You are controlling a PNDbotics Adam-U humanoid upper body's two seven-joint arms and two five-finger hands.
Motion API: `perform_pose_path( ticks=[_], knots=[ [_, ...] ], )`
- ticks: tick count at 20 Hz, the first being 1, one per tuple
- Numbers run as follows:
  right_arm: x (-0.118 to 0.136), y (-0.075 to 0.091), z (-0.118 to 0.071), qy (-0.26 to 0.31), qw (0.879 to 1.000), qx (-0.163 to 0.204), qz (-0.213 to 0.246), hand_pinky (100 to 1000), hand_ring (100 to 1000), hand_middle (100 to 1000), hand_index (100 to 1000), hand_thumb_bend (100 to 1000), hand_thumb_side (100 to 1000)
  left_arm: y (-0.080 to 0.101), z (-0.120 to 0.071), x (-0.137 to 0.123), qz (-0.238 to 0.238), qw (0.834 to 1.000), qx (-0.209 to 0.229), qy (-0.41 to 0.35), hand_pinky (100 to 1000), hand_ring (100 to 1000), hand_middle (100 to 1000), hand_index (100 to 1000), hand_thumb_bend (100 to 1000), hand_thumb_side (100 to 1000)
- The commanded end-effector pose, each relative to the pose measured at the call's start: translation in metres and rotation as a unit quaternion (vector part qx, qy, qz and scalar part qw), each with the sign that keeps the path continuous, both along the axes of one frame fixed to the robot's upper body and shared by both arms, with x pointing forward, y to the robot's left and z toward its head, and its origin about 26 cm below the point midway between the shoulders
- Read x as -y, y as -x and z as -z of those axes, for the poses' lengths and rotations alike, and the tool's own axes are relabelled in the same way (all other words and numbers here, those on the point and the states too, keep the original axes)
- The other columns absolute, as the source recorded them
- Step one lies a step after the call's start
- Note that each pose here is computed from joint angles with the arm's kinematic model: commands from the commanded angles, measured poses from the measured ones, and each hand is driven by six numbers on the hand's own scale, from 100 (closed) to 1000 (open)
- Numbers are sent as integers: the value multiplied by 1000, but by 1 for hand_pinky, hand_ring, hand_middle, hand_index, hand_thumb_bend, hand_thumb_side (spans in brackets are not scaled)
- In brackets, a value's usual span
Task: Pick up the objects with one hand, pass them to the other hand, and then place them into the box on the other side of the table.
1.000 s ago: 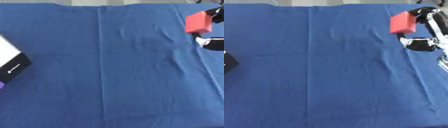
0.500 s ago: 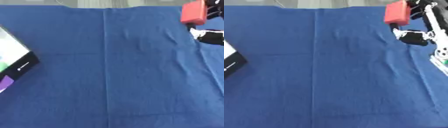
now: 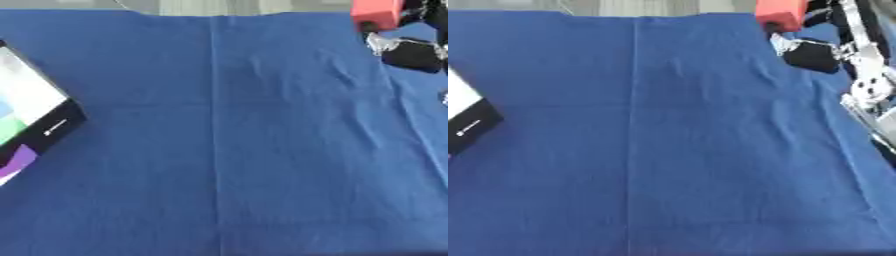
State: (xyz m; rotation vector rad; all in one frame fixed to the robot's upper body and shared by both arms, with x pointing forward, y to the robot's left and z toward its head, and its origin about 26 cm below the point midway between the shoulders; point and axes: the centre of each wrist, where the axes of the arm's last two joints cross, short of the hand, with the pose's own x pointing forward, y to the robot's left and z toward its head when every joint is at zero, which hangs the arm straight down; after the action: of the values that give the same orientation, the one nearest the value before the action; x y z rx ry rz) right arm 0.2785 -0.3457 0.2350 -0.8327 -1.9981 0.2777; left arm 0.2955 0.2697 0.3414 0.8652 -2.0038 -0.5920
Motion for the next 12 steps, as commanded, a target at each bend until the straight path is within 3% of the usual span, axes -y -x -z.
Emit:
perform_pose_path(
  ticks=[1, 12],
  knots=[
    [-10, -2, -3, -14, 1000, 11, -6, 606, 684, 452, 450, 100, 100, 6, -14, 1, 8, 1000, 25, -9, 927, 729, 620, 724, 100, 474],
    [-44, -11, 11, -65, 997, -5, -31, 613, 702, 458, 454, 100, 100, 8, -29, 20, 64, 996, 56, -22, 917, 730, 621, 723, 100, 438]
  ],
)
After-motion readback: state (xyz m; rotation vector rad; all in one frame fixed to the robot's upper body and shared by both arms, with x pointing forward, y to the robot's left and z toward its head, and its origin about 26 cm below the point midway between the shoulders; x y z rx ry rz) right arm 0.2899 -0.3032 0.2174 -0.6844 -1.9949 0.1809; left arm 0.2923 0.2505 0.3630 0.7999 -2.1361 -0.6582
